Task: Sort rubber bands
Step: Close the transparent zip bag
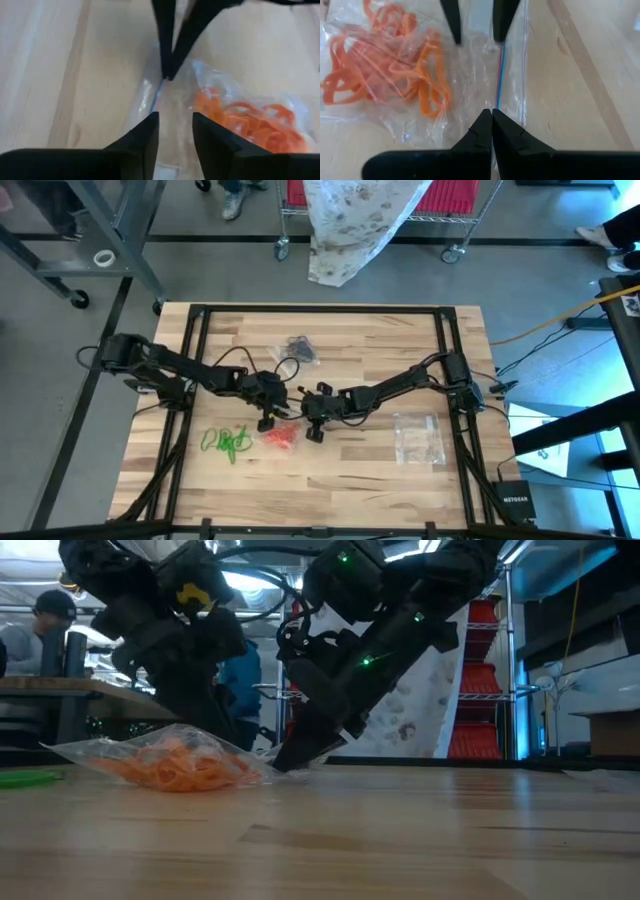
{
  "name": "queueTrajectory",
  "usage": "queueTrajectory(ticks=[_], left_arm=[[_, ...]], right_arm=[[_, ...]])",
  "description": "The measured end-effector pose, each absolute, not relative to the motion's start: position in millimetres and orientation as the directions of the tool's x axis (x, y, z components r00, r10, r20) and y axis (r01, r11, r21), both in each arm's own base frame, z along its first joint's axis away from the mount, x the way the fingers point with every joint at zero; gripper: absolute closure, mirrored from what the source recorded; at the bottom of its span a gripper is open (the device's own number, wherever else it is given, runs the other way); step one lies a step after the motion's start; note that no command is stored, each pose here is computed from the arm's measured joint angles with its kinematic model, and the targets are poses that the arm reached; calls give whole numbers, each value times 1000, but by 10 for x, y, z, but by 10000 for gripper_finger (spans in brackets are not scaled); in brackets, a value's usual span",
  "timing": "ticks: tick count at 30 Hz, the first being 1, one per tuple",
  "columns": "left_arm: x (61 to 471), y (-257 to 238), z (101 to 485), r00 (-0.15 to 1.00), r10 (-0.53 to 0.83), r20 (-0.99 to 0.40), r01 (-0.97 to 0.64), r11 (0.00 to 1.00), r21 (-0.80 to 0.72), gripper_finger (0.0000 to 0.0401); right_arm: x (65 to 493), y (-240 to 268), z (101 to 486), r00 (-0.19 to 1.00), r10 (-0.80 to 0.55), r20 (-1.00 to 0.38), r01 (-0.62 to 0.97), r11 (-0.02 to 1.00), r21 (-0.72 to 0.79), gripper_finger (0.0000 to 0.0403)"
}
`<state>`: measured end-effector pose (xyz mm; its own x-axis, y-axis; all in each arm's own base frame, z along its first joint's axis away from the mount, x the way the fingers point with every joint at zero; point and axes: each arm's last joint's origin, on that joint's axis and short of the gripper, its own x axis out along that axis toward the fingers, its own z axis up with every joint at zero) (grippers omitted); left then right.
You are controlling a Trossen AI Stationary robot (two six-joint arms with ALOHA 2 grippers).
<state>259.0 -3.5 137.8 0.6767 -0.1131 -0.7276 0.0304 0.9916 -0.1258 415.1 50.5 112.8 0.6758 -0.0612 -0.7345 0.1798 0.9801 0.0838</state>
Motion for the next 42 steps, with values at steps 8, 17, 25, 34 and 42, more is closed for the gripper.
queueTrajectory(ticks=[8,17,25,34,42], left_arm=[[2651,-26,1206,655,-103,-749,49,994,-94,378],[2715,19,1145,680,-81,-729,36,996,-78,390],[2742,34,1036,661,-56,-749,21,998,-56,400],[2756,42,1032,674,-30,-738,-2,999,-43,400],[2759,44,1033,679,-27,-734,-6,999,-43,400]], right_arm=[[4172,508,1153,696,-59,-716,177,980,92,398],[4179,512,1085,687,-49,-725,175,980,99,398],[4201,511,1103,709,-61,-703,181,979,98,398],[4209,484,1099,713,-144,-686,237,971,42,398],[4210,483,1000,696,-150,-702,240,970,30,398]])
